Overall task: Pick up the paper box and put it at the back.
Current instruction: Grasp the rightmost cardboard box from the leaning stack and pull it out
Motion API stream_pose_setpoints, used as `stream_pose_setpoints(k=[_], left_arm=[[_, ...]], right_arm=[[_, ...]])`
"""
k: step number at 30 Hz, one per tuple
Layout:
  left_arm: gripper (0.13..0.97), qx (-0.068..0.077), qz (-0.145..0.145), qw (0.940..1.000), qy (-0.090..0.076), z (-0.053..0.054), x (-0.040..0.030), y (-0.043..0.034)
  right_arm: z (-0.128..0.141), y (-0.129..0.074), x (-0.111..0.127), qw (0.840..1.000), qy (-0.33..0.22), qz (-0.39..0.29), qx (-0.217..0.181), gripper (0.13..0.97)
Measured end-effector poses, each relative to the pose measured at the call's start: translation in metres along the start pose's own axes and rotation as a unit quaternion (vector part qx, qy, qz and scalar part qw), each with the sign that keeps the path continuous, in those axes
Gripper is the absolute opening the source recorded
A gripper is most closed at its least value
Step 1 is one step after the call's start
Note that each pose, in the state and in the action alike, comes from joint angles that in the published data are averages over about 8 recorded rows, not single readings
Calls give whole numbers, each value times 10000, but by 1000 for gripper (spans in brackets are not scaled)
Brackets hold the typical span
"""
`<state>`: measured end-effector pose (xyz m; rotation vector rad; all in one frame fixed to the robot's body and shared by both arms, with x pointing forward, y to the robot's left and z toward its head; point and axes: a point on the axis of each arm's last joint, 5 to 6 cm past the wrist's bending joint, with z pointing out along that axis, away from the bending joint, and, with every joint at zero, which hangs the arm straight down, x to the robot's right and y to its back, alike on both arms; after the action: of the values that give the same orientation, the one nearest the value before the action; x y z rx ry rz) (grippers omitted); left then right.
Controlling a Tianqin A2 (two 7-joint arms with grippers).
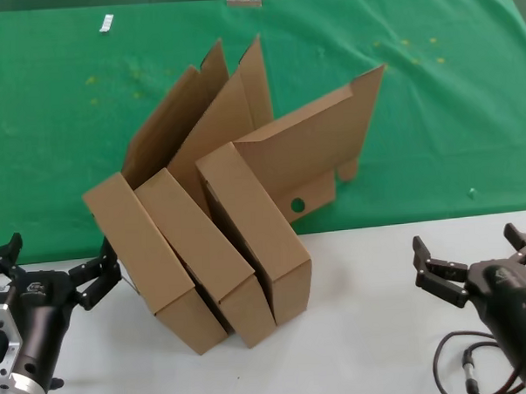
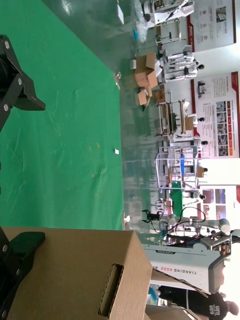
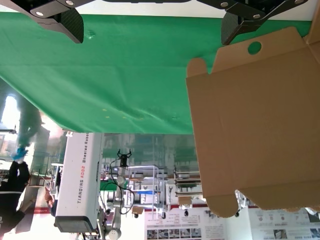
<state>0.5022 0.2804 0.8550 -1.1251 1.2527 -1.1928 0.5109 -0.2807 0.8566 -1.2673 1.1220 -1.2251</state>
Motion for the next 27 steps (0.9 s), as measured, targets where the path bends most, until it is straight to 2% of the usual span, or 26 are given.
stream_pose_setpoints(k=[10,27], left_arm=[[760,0,0,10000,0,0,0,0],[362,0,0,10000,0,0,0,0]], right_arm=[[0,0,0,10000,0,0,0,966],[0,0,0,10000,0,0,0,966]])
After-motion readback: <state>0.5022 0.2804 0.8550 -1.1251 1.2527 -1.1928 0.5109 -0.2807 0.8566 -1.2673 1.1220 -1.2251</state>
